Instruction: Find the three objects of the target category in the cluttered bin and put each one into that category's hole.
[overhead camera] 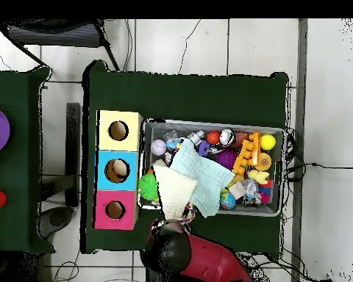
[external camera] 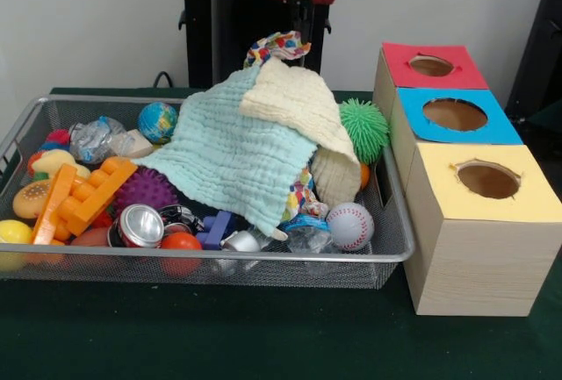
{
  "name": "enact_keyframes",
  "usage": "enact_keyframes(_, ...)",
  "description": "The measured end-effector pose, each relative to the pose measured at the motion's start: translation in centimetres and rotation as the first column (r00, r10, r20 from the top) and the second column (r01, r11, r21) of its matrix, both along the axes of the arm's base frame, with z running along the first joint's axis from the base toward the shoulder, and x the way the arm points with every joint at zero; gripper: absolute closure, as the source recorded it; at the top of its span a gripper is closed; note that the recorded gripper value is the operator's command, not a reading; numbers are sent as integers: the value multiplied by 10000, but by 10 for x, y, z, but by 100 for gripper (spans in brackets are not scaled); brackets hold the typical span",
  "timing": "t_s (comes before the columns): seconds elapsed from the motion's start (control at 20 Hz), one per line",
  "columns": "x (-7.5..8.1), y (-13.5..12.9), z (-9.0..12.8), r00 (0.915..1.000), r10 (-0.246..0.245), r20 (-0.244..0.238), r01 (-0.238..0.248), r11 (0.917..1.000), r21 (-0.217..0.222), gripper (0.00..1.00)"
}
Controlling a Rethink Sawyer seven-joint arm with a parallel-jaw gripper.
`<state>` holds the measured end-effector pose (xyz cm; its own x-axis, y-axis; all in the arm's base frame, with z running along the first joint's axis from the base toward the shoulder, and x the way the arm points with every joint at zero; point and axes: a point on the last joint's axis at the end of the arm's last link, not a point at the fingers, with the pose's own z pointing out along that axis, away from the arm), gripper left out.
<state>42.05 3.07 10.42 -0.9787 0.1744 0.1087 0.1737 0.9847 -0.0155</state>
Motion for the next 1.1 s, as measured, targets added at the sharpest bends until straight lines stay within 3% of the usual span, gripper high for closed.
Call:
enact_keyframes(0.8, 2, 4, 12, 9999, 42, 144, -38, 9995, -312, 100)
enact_keyframes(1.1, 2, 2, 29, 9998, -70, -185, 65, 9996, -267, 100)
